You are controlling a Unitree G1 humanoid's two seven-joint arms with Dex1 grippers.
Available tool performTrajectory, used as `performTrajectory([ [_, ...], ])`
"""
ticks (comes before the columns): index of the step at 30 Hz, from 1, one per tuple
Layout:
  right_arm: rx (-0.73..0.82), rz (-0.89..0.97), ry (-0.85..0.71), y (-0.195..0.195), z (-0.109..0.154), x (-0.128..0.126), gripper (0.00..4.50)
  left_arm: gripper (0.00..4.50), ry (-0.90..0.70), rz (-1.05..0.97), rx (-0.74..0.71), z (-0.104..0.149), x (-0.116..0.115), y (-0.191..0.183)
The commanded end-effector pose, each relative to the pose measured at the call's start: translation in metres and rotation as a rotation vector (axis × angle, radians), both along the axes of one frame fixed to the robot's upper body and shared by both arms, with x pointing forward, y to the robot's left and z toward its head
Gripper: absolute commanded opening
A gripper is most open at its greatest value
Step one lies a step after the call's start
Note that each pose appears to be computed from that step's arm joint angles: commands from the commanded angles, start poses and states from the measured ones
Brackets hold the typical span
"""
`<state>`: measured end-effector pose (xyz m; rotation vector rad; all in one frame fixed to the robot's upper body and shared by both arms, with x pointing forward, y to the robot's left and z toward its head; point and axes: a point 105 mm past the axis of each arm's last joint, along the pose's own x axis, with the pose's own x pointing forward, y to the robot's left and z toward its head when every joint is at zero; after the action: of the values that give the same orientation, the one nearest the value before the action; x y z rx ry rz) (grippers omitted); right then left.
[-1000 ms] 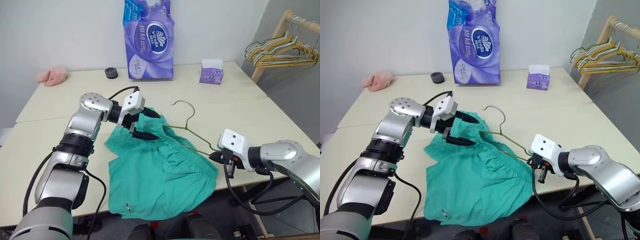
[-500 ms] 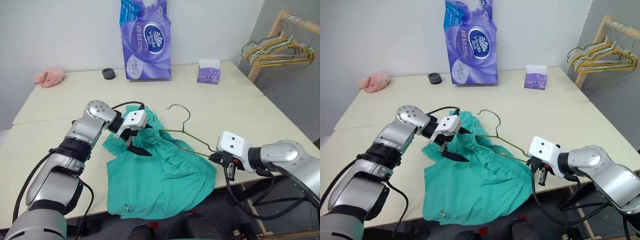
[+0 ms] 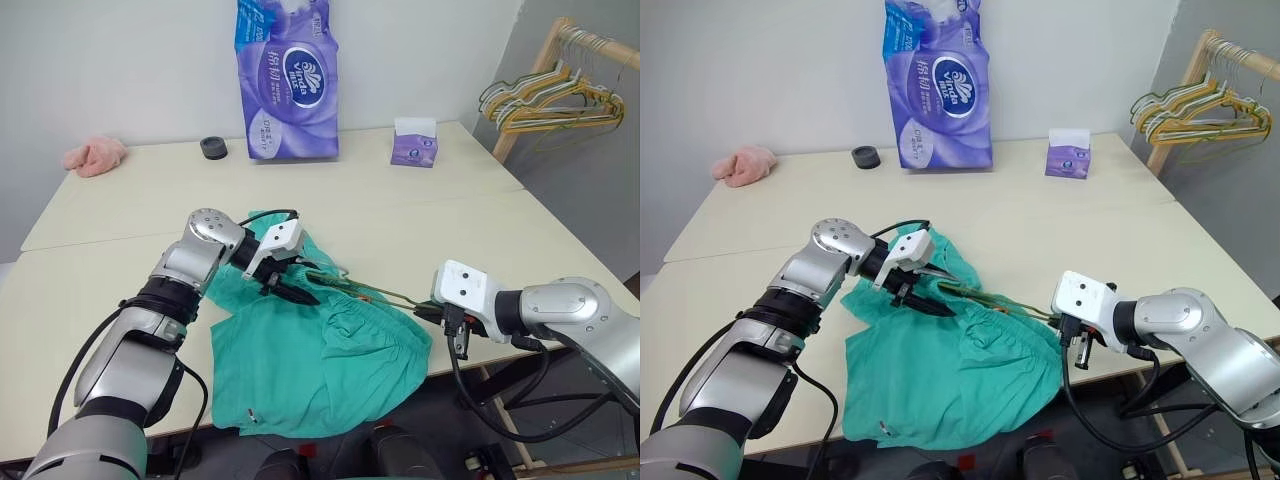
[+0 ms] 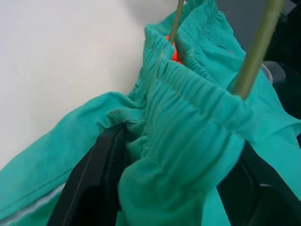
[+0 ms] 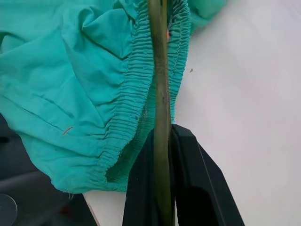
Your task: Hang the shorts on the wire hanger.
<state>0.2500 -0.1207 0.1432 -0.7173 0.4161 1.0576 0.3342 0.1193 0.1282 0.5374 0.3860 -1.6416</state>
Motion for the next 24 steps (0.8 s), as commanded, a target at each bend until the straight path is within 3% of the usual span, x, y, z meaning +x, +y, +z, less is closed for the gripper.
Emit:
performTrajectory([
  [1,0.032,0.062,-0.058,0.009,0.012,-0.002,0.00,2.36,-0.035,-0.054,-0.009,0.008,-0.004,-0.005],
  [11,0.017,0.126,-0.090,0.010,0.012,-0.004,0.00,2.34,-0.019,-0.067,-0.003,0.006,-0.011,0.000],
  [14,-0.057,0.161,-0.123,0.001,0.015,-0.003,0.69,2.34,-0.027,-0.058,-0.005,0.006,-0.010,0.002],
  [24,-0.089,0.055,-0.168,-0.031,0.031,0.005,4.05,2.19,-0.037,-0.032,-0.057,0.005,-0.007,0.001],
])
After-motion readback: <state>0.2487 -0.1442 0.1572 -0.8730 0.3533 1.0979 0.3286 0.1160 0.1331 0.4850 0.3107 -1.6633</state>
